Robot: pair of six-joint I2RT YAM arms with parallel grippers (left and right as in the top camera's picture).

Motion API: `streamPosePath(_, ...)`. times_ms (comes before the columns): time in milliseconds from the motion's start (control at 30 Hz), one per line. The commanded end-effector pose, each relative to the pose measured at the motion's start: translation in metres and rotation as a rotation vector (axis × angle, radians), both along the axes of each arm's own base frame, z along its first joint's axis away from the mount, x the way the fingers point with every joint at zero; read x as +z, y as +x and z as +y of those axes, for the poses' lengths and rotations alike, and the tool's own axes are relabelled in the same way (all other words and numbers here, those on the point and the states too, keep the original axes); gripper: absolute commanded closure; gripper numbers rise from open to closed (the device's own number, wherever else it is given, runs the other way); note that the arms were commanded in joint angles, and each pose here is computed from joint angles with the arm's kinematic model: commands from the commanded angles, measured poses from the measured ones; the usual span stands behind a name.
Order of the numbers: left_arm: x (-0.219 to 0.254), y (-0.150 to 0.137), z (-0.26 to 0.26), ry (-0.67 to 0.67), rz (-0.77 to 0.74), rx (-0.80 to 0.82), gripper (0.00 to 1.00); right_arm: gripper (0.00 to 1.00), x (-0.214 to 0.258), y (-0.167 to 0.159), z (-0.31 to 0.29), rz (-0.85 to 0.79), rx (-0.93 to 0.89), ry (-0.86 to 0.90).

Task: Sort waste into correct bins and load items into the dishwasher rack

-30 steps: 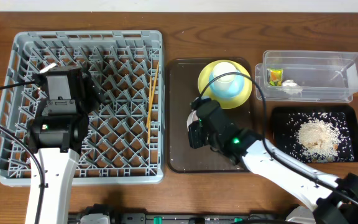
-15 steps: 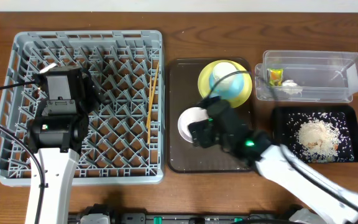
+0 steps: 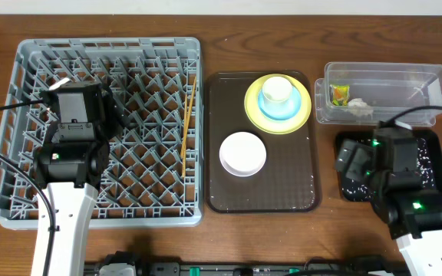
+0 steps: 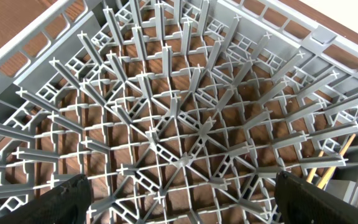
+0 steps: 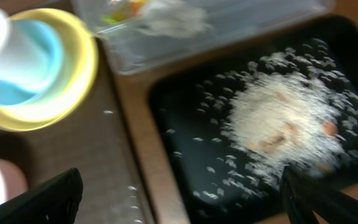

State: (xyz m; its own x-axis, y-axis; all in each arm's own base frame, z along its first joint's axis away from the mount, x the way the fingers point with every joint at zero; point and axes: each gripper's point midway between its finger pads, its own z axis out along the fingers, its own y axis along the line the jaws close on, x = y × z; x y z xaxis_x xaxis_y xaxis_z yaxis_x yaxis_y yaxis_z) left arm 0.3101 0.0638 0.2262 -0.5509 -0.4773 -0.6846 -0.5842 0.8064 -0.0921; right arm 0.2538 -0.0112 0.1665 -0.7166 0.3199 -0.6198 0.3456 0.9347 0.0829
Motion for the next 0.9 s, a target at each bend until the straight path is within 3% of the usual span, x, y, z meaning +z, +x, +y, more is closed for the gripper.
streamPosePath(0, 0.0092, 0.0020, 0.0020, -0.006, -0.026, 0.016, 0.05, 0.01, 0.0005, -0.0055, -0.0153, 0.013, -0.050, -0.024)
streamPosePath(867, 0.0092, 0.0020, 0.0020, -0.005, -0.026, 0.016, 0.05, 0.01, -0.0021, -0.0066, -0.0152, 0.027, -0.049, -0.022)
